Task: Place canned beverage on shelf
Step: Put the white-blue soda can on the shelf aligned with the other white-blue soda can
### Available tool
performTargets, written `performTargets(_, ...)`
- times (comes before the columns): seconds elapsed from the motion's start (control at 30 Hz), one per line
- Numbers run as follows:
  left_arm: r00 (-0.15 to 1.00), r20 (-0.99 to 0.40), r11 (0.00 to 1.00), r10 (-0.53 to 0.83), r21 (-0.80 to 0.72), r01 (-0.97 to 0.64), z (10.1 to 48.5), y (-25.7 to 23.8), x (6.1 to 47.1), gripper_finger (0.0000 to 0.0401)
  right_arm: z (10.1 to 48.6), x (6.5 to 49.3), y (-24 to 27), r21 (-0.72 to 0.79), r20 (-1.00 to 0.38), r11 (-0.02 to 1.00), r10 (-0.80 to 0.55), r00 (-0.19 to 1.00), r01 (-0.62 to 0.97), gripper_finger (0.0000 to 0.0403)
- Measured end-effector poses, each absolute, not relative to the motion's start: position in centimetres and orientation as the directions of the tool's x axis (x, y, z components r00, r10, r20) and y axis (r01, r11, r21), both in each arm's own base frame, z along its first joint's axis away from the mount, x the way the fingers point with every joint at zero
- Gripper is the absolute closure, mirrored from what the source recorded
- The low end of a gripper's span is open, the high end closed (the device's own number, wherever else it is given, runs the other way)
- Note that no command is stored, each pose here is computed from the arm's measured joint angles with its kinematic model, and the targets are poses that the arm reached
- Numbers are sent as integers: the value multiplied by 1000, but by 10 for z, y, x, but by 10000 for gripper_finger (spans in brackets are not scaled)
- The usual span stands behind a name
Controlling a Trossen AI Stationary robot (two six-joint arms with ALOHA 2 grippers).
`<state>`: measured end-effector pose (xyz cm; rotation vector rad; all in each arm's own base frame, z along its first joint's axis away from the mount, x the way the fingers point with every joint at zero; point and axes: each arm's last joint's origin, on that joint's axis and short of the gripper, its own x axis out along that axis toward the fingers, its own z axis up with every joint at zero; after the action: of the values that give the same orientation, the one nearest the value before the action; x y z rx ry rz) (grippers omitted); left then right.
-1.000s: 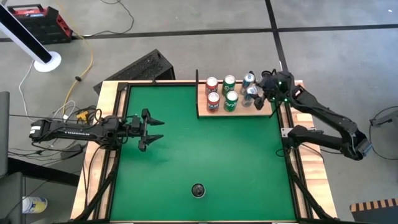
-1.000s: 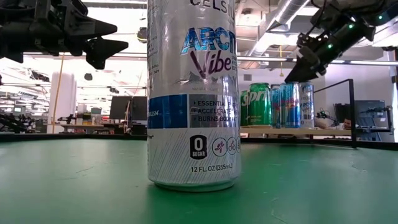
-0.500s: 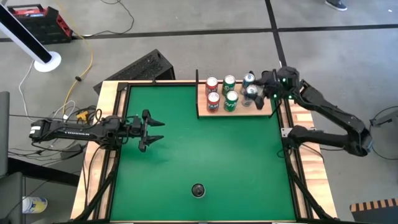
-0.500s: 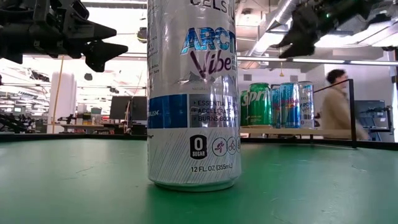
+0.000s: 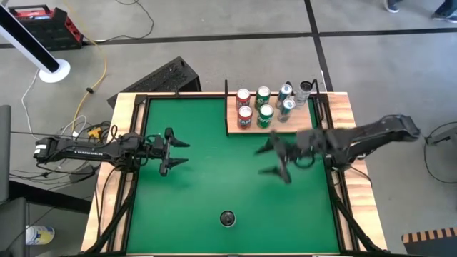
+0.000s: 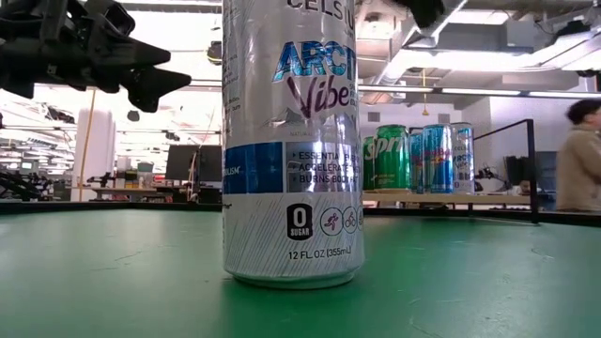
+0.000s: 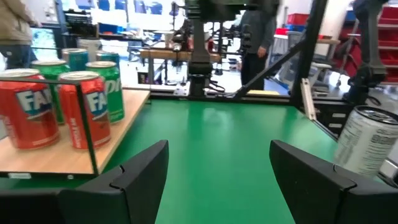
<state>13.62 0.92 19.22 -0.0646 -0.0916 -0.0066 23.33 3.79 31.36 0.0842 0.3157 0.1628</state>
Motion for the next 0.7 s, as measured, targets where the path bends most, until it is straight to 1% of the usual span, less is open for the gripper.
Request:
performTargets(0.13,996,92,998,-23,-63,29,192,9,136,138,301,254,88,48,-237,949,314,919,-312,48)
performTargets(0.23,995,92,997,-23,-77,31,192,9,136,138,288,267,116,26,-195,920,388,901,-390,48)
performTargets(0.47,995,88,990,-50,-130,61,192,8,136,138,257,291,155,-14,-119,883,464,878,-469,48)
performTargets(0.57,995,82,988,-50,-143,61,191,8,136,138,245,299,166,-58,-60,871,485,873,-488,48)
performTargets(0.7,995,82,986,-50,-155,63,191,8,136,138,232,314,174,-61,1,863,503,864,-502,49)
